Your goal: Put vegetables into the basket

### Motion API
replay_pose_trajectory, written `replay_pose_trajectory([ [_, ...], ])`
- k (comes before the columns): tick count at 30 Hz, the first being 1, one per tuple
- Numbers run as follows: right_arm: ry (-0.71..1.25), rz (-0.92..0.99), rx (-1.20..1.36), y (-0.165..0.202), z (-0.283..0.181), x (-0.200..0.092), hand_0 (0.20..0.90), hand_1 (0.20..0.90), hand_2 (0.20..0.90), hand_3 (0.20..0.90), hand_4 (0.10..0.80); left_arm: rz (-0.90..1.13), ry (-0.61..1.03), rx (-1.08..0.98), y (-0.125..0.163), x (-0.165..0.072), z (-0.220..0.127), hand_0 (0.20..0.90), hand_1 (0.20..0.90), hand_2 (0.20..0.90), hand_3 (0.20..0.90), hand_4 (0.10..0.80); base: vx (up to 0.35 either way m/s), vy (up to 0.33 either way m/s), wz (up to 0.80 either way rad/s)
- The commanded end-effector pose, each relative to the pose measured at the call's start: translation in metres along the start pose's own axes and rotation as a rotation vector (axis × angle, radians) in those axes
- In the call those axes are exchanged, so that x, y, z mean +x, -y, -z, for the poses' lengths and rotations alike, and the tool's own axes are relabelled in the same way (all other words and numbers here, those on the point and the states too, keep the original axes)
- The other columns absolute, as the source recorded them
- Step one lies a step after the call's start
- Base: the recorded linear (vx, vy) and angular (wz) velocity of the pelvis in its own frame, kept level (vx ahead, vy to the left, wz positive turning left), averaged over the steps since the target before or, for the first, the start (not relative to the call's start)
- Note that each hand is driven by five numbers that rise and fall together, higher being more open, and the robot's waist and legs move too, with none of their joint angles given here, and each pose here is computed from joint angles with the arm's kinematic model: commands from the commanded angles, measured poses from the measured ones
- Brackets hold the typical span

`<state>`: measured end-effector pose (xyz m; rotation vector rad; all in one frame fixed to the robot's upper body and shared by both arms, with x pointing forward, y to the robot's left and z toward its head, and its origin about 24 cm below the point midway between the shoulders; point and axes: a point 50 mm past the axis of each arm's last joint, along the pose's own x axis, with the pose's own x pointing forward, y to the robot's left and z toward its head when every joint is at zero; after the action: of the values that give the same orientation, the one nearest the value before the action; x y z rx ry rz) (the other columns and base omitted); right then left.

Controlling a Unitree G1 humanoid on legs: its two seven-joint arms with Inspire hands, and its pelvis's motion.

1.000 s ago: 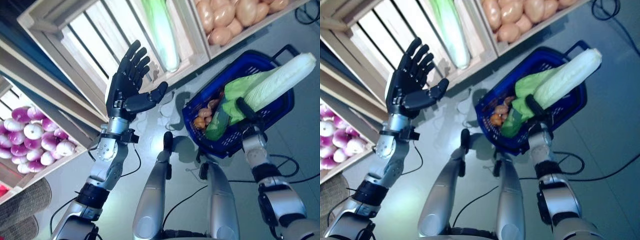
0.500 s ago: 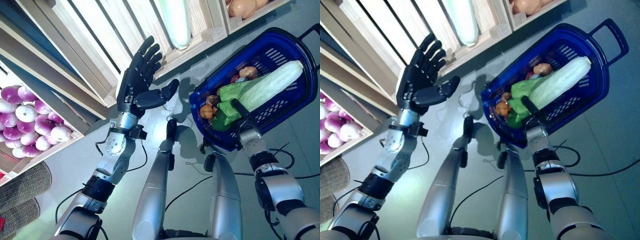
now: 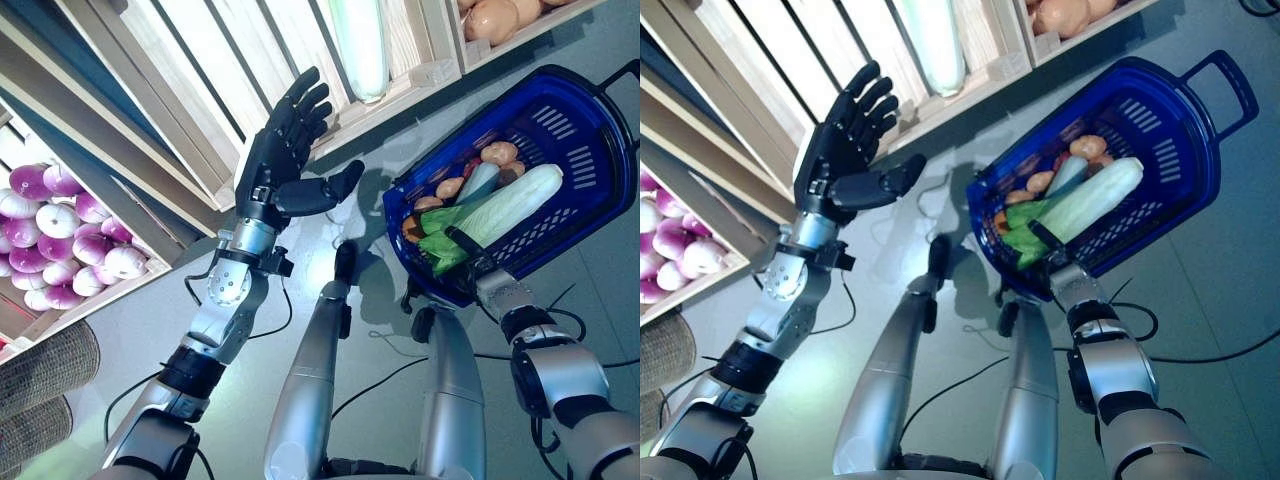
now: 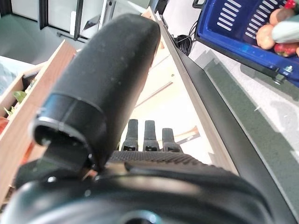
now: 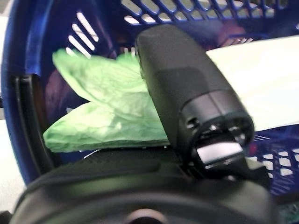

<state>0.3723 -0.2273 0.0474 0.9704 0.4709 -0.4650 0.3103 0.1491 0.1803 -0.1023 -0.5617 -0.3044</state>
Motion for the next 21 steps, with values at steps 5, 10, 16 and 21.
replay_pose_trajectory([
  [5,0.114,0.100,0.033,0.016,-0.028,-0.004,0.900,0.900,0.900,0.900,0.800,0.142,0.370,0.185,0.021,0.013,-0.075,0.900,0.900,0.900,0.900,0.800,0.016,-0.023,-0.01],
  [10,0.114,0.062,0.094,0.046,-0.015,-0.003,0.900,0.900,0.900,0.900,0.800,0.172,0.441,0.436,0.016,0.015,-0.099,0.900,0.900,0.900,0.900,0.800,0.040,-0.008,-0.04],
  [16,0.104,0.110,-0.032,0.107,0.025,-0.012,0.900,0.900,0.900,0.900,0.800,0.027,0.399,0.762,-0.010,0.026,-0.110,0.900,0.900,0.900,0.900,0.800,0.035,0.019,-0.11],
  [21,0.056,0.192,-0.127,0.161,0.040,-0.026,0.900,0.900,0.900,0.900,0.800,-0.038,0.345,1.054,-0.031,0.037,-0.121,0.900,0.900,0.900,0.900,0.800,0.024,0.008,-0.23],
])
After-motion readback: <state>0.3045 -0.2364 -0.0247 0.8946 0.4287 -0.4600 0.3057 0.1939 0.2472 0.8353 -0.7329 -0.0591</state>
